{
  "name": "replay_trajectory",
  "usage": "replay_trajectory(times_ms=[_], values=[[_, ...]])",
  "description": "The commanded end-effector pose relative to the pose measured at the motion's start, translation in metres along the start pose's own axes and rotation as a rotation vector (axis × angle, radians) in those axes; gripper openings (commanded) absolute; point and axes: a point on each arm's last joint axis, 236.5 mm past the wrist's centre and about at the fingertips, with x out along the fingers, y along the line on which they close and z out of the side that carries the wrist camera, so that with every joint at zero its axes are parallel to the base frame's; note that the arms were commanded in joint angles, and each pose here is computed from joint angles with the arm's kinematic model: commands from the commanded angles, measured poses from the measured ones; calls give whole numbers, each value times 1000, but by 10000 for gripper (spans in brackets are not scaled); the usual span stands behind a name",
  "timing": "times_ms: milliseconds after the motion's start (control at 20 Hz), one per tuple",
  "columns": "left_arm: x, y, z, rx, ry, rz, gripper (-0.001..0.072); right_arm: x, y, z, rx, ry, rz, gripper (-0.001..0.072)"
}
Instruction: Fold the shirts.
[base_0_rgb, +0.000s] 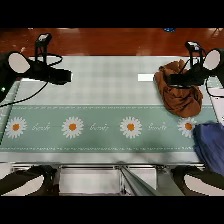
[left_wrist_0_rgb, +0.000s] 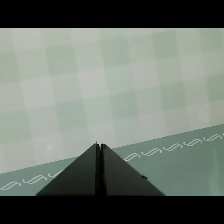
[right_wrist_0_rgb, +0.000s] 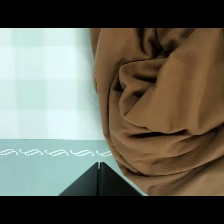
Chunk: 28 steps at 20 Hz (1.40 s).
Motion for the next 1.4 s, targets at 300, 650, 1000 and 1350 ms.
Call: replay_trajectory(times_ms=[300,650,1000,1350], values=[[0,0,0,0,1,0,16,0,0,0,0,1,0,21],[0,0,1,0,-6,1,16,-2,3,30,-2,-129,11,21],[7,6,49,-9,-201,14,197,-24,10,104,-7,-457,41,83],[36,16,50,-22,-191,28,506,14,-100,116,216,-467,-149,416]])
